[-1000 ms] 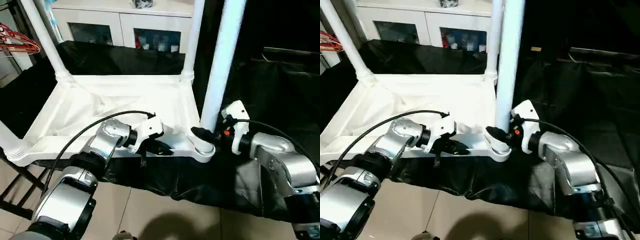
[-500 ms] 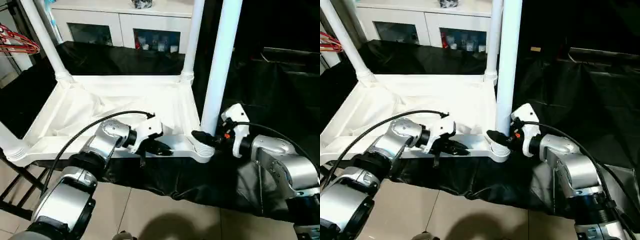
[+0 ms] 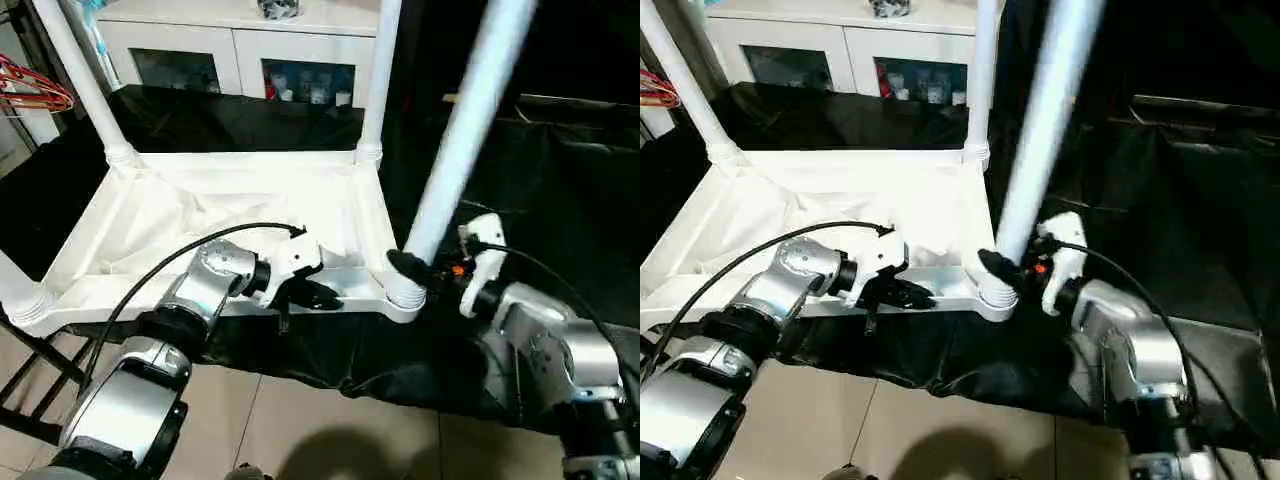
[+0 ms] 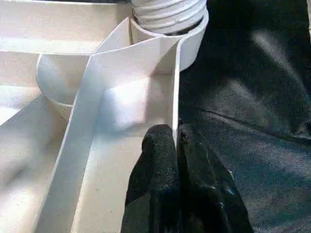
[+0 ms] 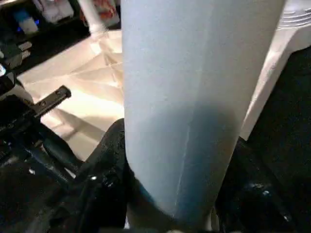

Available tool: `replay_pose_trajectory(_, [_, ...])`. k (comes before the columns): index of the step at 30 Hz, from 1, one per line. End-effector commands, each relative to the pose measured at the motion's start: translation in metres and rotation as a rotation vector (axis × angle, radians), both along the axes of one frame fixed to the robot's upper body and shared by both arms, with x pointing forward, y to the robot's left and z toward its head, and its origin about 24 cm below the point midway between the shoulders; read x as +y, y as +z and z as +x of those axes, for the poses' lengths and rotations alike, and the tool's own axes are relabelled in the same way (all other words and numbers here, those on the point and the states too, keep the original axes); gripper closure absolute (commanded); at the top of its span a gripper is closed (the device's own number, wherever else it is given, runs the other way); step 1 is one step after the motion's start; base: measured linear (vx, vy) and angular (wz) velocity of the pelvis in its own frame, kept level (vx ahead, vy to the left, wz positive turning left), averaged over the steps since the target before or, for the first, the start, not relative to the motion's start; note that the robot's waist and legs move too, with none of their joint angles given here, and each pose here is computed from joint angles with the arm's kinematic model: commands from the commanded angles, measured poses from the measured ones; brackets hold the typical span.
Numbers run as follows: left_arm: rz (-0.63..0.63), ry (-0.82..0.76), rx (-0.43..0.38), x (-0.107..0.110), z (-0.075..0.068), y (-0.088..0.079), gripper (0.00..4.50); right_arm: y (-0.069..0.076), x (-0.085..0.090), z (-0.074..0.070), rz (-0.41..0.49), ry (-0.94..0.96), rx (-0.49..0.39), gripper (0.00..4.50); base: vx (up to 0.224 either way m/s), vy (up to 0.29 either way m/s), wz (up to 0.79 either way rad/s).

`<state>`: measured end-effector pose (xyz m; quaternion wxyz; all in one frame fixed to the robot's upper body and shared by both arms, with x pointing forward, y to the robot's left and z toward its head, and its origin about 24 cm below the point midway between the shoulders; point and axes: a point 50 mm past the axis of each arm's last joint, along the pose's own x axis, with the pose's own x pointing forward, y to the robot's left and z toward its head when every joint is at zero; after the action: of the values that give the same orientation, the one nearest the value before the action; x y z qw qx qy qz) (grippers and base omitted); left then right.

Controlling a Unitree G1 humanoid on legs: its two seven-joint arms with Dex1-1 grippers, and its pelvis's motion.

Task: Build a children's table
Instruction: Insert table leg to table base

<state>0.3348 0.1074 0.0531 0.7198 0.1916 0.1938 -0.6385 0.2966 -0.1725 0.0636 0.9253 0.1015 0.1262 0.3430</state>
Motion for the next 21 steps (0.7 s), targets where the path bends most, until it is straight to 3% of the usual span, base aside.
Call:
replay_pose_trajectory(1, [-0.046,0.033,-0.027,0.003,0.004,0.008,4.5,-0.022,-0.011,-0.007,-0.03,-0.06,0.088,2.62,0.0,0.0,0.0])
replay_pose_trajectory(6, [-0.046,0.055,-0.039,0.004,0.006,0.009,4.5,-0.037,-0.012,-0.019,-0.005,-0.096,0.09,2.62,0.0,0.0,0.0])
replay_pose_trajectory(12, [-0.046,0.072,-0.047,0.004,0.008,0.01,4.5,-0.048,-0.011,-0.028,-0.036,-0.094,0.088,2.62,0.0,0.0,0.0])
replay_pose_trajectory(21, [-0.045,0.085,-0.053,0.004,0.01,0.01,4.5,-0.045,-0.006,-0.032,-0.08,-0.067,0.052,2.62,0.0,0.0,0.0])
